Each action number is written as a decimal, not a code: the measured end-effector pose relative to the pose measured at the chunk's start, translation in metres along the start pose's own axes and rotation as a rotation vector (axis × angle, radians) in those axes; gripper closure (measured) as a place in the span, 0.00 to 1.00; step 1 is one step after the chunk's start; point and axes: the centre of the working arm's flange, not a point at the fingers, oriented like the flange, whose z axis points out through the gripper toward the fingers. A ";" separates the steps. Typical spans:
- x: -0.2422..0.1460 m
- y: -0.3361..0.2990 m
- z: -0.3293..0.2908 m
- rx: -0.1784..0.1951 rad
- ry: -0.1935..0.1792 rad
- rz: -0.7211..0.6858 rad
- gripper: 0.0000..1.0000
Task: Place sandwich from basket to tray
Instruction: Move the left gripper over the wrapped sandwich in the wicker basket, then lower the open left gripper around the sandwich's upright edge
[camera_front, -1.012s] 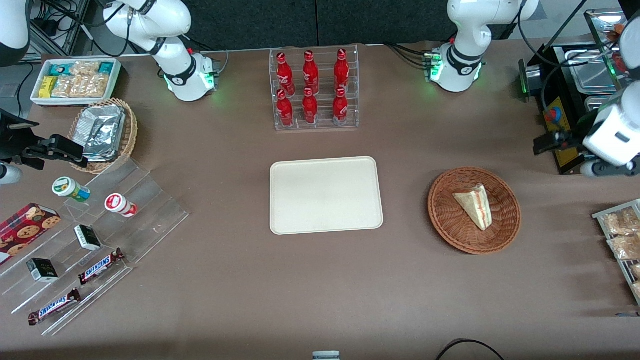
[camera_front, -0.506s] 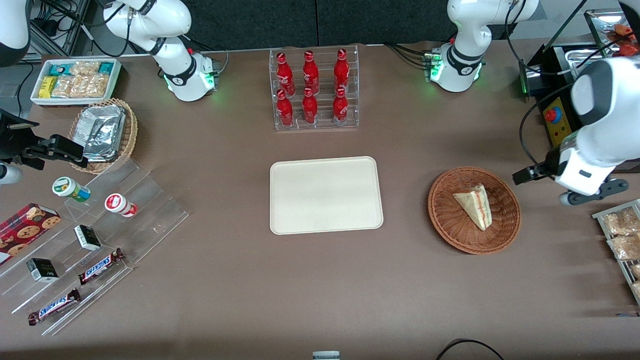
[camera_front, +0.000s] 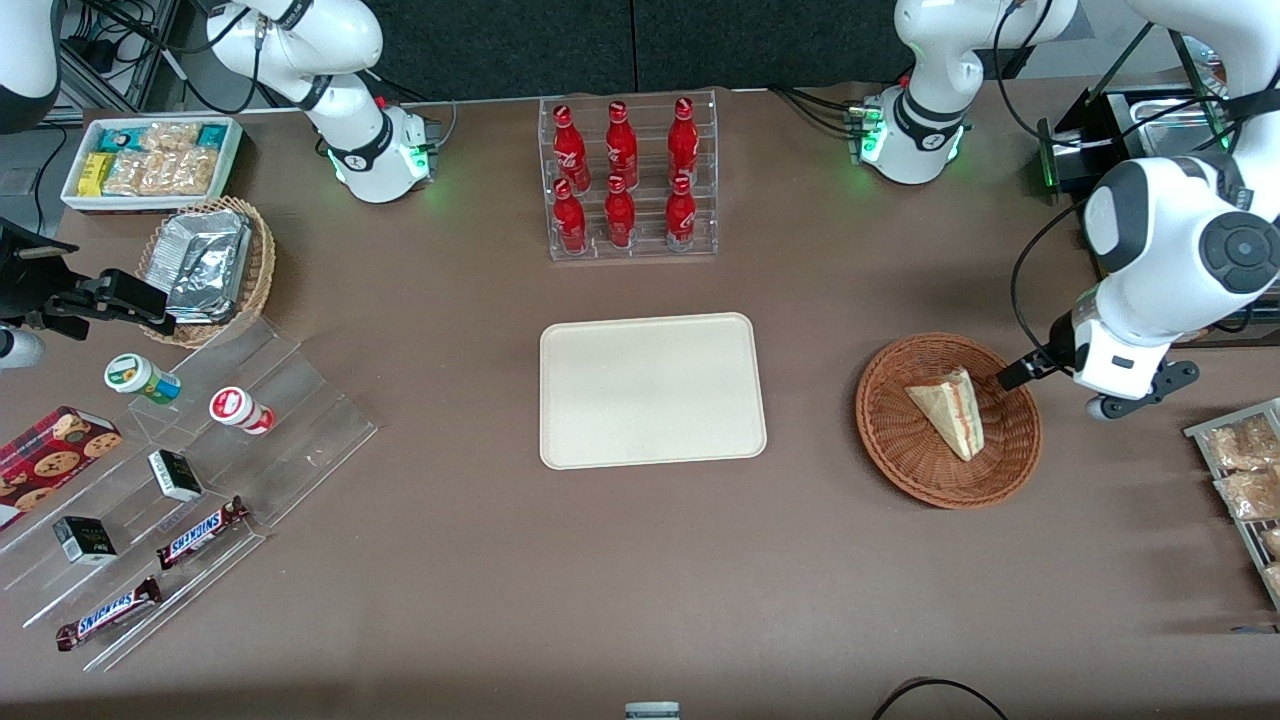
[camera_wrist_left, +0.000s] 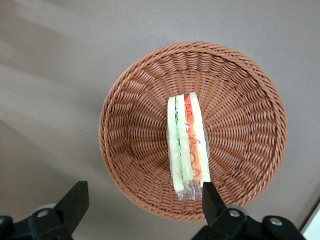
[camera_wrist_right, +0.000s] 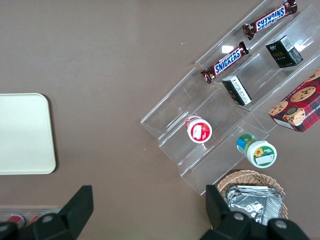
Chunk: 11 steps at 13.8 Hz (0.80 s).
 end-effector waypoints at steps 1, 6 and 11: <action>-0.001 0.000 0.005 -0.004 0.001 -0.020 0.00; -0.010 0.014 0.029 -0.040 0.034 -0.086 0.00; -0.018 0.031 0.042 -0.047 0.044 -0.094 0.00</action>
